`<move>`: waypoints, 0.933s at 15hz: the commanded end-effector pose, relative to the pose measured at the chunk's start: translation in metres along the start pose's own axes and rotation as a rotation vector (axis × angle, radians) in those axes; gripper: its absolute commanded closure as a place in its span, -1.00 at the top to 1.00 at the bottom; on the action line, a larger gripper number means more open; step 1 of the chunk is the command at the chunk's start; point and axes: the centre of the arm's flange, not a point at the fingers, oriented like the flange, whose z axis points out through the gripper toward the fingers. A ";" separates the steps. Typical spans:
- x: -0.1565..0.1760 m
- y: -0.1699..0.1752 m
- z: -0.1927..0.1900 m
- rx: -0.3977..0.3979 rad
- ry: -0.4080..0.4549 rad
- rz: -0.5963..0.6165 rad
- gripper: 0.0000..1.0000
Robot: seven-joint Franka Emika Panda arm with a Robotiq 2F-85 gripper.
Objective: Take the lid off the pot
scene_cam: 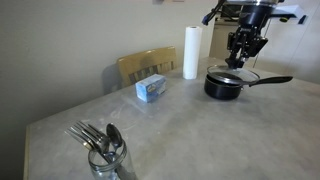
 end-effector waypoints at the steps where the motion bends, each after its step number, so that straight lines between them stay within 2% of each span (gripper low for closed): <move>1: 0.019 -0.051 0.006 0.008 0.017 -0.015 -0.68; 9: 0.070 -0.111 0.081 -0.156 0.043 0.220 -0.68; 14: 0.079 -0.134 0.116 -0.201 -0.019 0.338 -0.68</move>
